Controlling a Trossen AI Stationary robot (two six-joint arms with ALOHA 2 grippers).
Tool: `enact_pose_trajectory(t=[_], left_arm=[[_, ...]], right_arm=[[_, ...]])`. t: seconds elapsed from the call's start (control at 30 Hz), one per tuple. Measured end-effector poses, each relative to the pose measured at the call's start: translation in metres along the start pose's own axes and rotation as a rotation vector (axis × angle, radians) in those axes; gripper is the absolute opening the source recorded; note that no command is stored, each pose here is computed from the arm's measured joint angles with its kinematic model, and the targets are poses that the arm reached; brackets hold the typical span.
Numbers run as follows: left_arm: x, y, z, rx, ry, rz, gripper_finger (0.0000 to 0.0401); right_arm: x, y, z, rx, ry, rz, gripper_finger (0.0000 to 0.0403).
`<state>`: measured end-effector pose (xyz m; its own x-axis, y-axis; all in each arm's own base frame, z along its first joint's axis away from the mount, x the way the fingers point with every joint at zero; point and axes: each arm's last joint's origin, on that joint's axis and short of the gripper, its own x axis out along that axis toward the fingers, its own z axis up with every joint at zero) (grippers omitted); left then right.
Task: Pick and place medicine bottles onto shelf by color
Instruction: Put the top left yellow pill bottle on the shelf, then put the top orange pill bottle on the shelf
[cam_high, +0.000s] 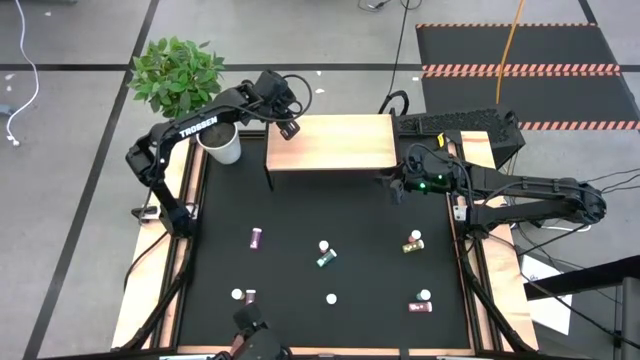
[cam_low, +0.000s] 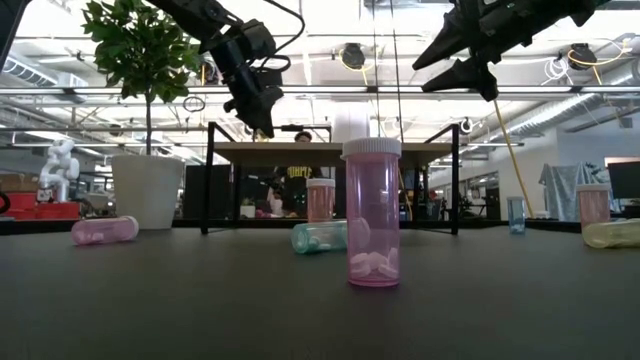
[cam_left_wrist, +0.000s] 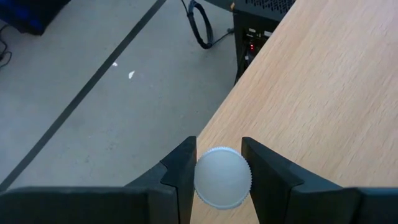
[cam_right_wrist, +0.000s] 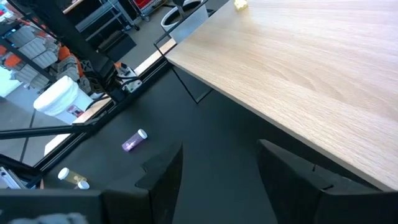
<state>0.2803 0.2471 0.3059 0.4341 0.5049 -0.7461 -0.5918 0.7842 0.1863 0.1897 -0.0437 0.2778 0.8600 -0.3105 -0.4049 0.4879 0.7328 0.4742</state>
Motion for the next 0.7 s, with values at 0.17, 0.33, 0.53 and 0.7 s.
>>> enact_pose_trajectory(t=[0.17, 0.33, 0.53, 0.7], left_arm=[[0.0, 0.0, 0.0, -0.025, -0.001, 0.0, 0.0134], [0.0, 0.0, 0.0, -0.027, -0.003, -0.001, 0.0176], [-0.004, 0.001, 0.006, -0.026, -0.026, 0.004, 0.023], [-0.026, 0.005, 0.022, -0.021, -0.041, 0.006, 0.0267]], right_arm=[[0.0, 0.0, 0.0, 0.001, 0.002, 0.004, 0.0199], [0.0, 0.001, 0.0, 0.005, 0.014, 0.022, 0.0199], [0.0, 0.001, 0.0, 0.008, 0.014, 0.023, 0.0199], [0.0, 0.001, 0.0, 0.001, 0.014, 0.023, 0.0199]])
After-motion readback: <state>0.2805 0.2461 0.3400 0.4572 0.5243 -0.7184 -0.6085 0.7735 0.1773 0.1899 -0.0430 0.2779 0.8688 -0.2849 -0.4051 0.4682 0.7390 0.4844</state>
